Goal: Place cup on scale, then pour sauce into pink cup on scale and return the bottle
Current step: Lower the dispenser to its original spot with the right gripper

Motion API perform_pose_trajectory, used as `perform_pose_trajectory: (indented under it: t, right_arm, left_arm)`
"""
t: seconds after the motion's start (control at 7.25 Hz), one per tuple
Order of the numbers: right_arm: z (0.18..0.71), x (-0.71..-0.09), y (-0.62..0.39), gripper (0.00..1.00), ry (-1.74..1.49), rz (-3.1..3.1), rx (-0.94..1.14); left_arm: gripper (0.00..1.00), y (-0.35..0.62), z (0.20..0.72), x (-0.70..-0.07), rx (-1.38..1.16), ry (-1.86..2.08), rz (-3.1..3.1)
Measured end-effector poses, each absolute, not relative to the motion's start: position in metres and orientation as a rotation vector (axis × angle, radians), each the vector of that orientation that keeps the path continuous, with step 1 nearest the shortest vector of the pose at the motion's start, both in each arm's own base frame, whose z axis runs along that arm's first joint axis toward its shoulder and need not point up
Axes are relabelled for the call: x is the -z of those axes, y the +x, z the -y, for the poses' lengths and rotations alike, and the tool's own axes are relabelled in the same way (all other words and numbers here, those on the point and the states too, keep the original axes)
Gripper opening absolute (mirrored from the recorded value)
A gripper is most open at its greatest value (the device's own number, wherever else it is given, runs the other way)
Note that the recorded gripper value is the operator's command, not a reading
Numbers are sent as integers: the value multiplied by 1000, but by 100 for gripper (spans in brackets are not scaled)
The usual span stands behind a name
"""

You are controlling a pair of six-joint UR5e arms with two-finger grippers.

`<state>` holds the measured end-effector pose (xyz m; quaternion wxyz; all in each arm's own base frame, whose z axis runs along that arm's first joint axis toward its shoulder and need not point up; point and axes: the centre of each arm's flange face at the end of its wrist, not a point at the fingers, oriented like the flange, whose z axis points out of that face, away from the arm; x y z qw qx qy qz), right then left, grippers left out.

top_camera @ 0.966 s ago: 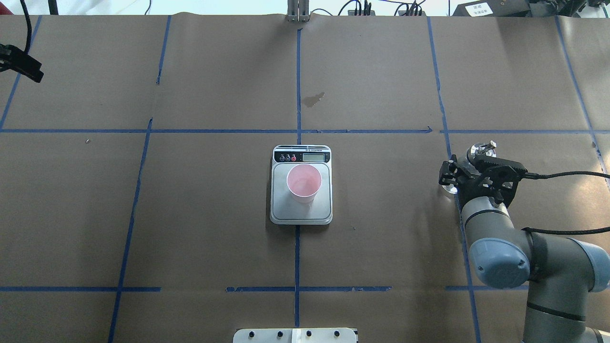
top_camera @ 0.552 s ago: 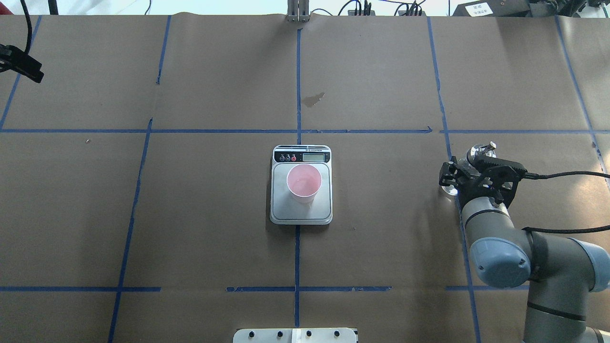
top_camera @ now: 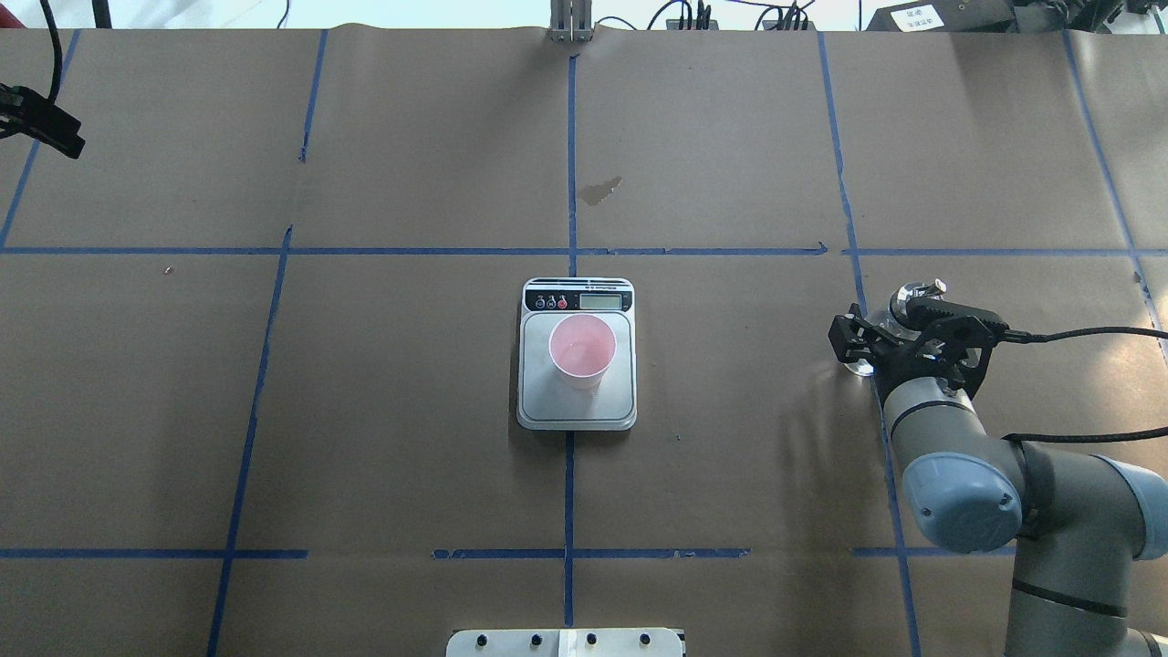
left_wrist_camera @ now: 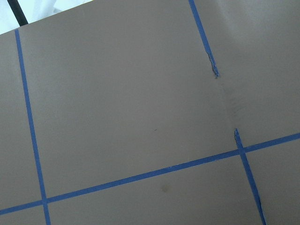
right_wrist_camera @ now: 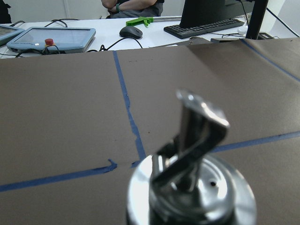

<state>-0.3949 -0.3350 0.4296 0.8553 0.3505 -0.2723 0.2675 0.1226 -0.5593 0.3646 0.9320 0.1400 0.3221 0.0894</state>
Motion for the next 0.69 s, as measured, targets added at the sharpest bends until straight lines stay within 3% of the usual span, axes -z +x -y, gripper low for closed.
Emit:
perform_pose_trajectory:
  t: [0.69]
  right_arm:
    - [302,-393,-374,100,421,449,-331]
  left_arm:
    - [100,122,559,-364,-182,287,-659]
